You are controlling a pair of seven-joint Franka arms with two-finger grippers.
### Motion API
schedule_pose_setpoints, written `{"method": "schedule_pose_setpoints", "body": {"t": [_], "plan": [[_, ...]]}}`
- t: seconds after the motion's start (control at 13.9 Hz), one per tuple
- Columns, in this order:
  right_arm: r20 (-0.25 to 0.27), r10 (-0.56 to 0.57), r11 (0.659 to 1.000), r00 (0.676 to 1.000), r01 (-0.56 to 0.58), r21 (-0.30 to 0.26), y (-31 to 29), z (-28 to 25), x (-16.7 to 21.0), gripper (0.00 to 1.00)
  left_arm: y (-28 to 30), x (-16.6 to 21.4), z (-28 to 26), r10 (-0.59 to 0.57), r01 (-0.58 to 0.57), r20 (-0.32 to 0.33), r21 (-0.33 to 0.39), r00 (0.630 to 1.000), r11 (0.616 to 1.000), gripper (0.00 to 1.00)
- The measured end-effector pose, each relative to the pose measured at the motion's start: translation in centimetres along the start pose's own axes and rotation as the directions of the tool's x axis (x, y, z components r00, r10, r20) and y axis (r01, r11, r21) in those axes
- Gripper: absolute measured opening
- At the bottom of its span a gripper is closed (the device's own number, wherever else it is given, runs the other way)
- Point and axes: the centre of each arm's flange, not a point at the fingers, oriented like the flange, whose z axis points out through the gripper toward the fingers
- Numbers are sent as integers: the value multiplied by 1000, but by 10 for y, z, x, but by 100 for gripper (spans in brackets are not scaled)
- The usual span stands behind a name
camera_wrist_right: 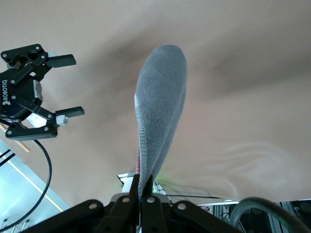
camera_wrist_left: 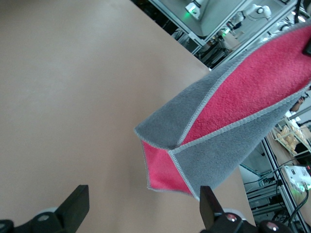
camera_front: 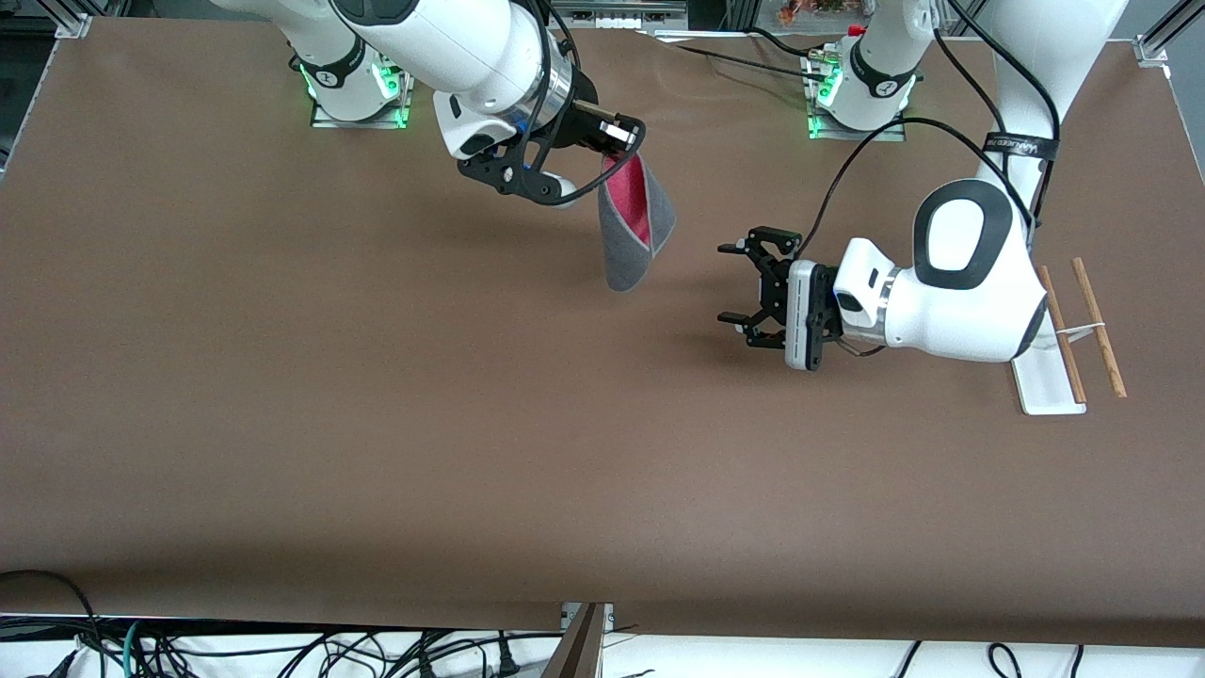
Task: Pass towel and hang on rack
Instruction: 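Carry the towel up with the right gripper while the left gripper approaches, then close the left gripper on the hanging towel below the right gripper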
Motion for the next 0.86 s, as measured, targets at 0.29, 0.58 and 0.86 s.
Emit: {"method": "schedule_pose_setpoints", "body": {"t": [0.29,0.58,0.86], "plan": [[0,8,1000,1000,-8,0,0,0,0,2,4,15,24,62,-62,-48,8,997,998,100],[0,15,1000,1000,-15,1,0,0,0,2,12,29,72,85,-80,-52,89,995,993,100],[0,16,1000,1000,-16,1,0,0,0,2,20,23,101,49,-44,-143,37,989,998,100]]}}
